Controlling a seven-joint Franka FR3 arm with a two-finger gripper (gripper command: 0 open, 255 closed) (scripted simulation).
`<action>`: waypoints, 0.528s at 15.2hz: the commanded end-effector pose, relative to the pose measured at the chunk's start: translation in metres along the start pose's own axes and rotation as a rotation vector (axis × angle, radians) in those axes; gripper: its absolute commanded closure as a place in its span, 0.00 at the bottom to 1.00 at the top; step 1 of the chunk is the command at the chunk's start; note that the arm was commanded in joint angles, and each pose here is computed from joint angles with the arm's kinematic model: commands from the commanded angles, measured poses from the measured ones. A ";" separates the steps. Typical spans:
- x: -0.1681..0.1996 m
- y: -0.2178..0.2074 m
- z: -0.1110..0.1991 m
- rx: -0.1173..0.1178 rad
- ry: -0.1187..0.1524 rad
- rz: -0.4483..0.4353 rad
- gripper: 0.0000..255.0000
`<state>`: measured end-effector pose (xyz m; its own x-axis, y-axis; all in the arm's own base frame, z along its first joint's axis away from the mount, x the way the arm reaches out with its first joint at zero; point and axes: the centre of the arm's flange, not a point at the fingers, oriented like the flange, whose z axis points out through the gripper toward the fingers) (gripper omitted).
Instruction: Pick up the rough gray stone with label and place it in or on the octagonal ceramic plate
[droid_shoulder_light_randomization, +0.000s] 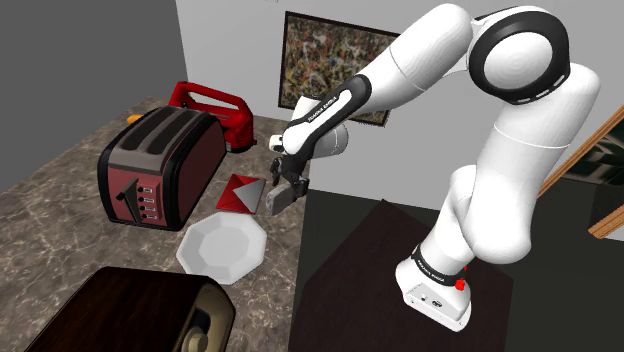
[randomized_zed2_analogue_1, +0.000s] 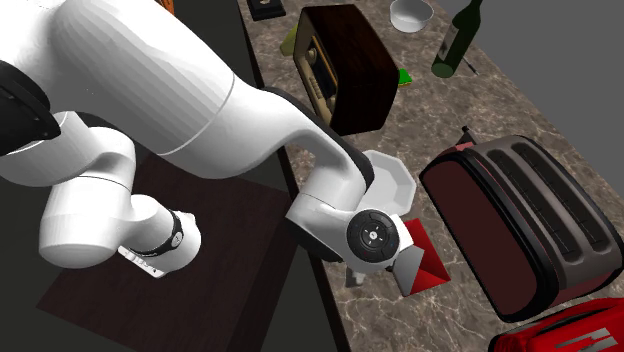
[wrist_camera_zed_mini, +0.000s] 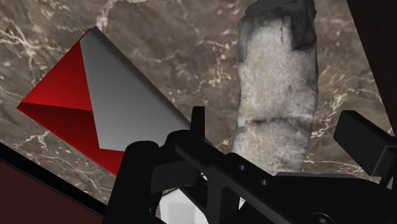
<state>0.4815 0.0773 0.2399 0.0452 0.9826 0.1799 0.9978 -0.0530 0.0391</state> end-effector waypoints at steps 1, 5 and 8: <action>0.000 0.000 0.000 0.000 0.000 0.000 0.00; 0.000 0.000 0.000 0.000 0.000 0.000 1.00; 0.000 0.000 0.000 0.000 0.000 0.000 1.00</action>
<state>0.4816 0.0771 0.2407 0.0451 0.9825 0.1810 0.9978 -0.0532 0.0403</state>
